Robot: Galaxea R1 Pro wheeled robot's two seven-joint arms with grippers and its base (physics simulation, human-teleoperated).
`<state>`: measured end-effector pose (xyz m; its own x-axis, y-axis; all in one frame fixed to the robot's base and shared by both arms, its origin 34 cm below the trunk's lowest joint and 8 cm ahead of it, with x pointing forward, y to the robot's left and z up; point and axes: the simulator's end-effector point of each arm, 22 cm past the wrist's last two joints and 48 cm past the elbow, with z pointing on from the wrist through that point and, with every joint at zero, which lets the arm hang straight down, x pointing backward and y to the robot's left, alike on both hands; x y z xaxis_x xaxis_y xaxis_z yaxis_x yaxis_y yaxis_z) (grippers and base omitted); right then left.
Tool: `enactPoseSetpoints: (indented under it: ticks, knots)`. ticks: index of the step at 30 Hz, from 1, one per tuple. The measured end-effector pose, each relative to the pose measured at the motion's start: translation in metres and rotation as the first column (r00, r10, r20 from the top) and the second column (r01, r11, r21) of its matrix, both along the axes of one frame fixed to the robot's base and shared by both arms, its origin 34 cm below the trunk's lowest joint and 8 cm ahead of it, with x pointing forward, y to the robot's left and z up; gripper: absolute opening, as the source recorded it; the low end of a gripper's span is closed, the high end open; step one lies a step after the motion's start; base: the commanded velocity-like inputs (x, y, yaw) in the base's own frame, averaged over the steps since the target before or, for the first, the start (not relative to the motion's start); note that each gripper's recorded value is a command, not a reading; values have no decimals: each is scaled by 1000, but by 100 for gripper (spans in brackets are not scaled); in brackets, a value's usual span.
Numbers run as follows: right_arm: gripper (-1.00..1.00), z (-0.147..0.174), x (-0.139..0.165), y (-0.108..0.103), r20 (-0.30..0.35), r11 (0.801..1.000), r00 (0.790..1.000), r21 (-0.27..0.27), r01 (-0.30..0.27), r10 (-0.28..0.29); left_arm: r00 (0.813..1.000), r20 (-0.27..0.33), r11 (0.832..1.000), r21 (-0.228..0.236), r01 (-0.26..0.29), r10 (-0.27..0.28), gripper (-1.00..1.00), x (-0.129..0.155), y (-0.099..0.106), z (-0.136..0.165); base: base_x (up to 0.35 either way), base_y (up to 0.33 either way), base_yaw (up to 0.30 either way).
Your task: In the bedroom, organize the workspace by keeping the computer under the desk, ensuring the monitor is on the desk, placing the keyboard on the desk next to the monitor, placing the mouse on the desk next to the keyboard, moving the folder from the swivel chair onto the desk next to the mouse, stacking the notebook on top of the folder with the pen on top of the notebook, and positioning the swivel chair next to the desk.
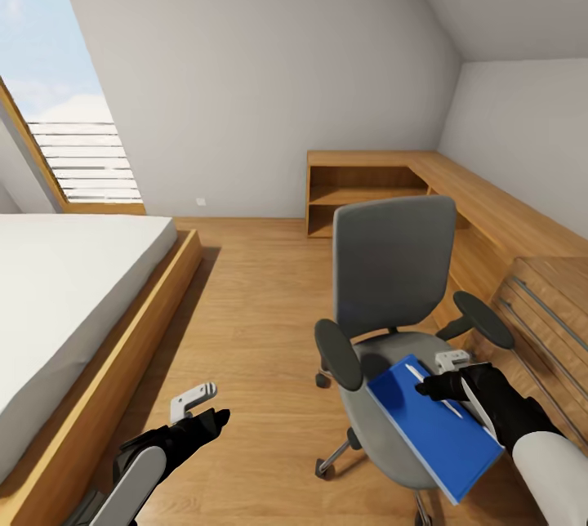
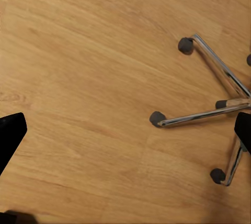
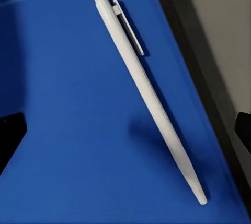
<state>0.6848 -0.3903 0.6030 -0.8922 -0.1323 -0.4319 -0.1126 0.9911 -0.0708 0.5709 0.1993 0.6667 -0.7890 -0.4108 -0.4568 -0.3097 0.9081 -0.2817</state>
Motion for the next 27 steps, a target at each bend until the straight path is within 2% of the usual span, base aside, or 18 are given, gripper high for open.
enactPoseSetpoints:
  ticks: [6, 12, 27]
  knots:
    - [100, 0, 0, -3, 0, 1000, 1000, -3, 3, -3, 1000, -5, 1000, 0, -4, 4, 100, -1, 2, -2, 0, 0, 0]
    - [100, 0, -1, -3, -1, 1000, 1000, -3, 3, -3, 999, -42, 1000, 17, -15, 16, 100, -8, 10, -18, 39, 0, 0]
    - [100, 0, -1, -3, -1, 1000, 1000, -2, 3, -3, 999, -47, 1000, 21, -15, 16, 100, -9, 11, -20, 72, 0, 0]
